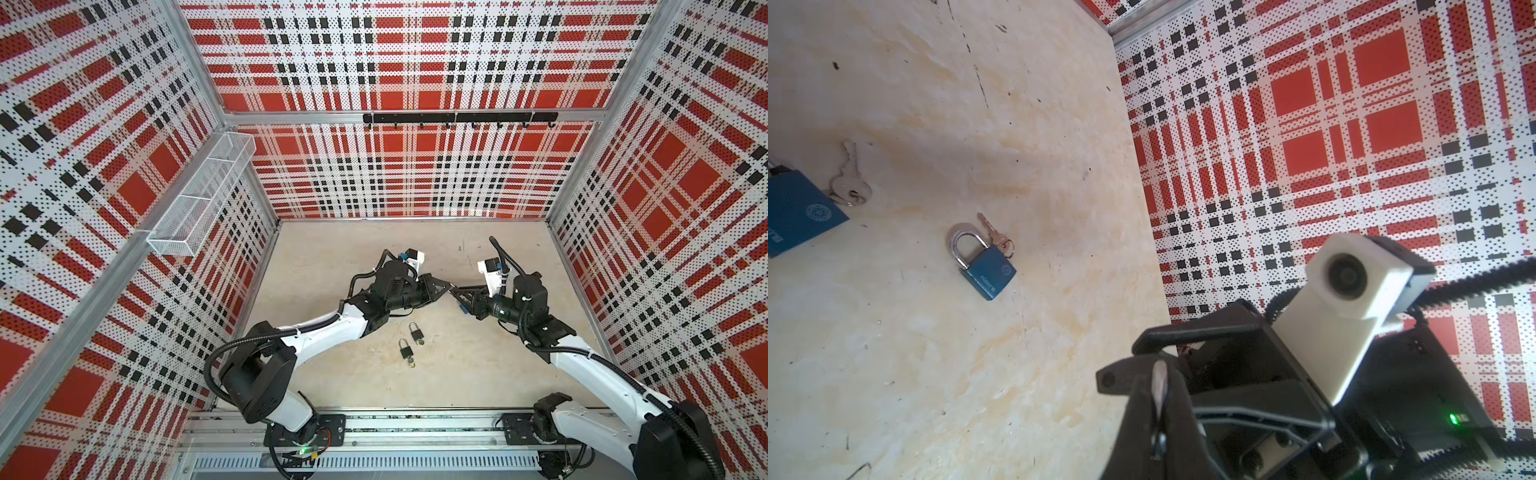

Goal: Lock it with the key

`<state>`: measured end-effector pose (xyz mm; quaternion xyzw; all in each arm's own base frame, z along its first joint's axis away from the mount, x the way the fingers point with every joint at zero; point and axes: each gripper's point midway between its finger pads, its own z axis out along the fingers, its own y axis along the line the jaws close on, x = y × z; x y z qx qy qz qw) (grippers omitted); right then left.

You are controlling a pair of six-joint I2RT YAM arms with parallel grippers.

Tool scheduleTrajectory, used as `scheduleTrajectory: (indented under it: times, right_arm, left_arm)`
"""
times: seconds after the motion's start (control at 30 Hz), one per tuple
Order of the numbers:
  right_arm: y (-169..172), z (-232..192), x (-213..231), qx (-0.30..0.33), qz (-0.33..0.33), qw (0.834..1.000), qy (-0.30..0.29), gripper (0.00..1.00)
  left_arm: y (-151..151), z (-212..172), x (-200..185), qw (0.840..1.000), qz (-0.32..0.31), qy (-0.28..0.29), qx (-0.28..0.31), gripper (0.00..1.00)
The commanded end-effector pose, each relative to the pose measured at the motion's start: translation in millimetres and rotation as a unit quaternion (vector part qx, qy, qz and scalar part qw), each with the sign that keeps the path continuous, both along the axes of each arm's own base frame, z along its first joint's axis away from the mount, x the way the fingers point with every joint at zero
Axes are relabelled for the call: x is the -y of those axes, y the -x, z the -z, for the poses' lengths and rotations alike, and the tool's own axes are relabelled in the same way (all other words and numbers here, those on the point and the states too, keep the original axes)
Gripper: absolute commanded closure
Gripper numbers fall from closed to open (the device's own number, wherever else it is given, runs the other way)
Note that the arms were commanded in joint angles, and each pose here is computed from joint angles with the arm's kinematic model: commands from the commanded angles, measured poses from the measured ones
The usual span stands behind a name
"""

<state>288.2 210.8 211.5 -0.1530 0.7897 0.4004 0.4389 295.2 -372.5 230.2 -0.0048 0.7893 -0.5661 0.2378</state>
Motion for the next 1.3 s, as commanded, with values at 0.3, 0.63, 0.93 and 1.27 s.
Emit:
scheduleTrajectory:
  times: [0.3,0.63,0.93,1.27]
  right_arm:
    - [-4.4,-17.2,-10.9,0.035,-0.016,0.999,-0.003,0.64]
    - [-6.7,-18.2,-8.3,0.037,-0.005,0.999,-0.002,0.79]
    - [-7.6,-19.6,-7.0,0.037,0.002,0.999,-0.005,0.70]
    - [-8.2,-25.4,-3.9,0.047,0.011,0.999,-0.005,0.71]
  left_arm:
    - [6.0,-38.7,3.8,0.998,0.011,0.048,0.034,1.00]
    - [5.9,-37.1,3.3,0.998,0.011,0.048,0.032,1.00]
    - [5.4,-35.2,1.0,0.998,0.009,0.046,0.031,1.00]
    - [3.7,-29.5,-2.0,0.999,0.005,0.042,0.027,1.00]
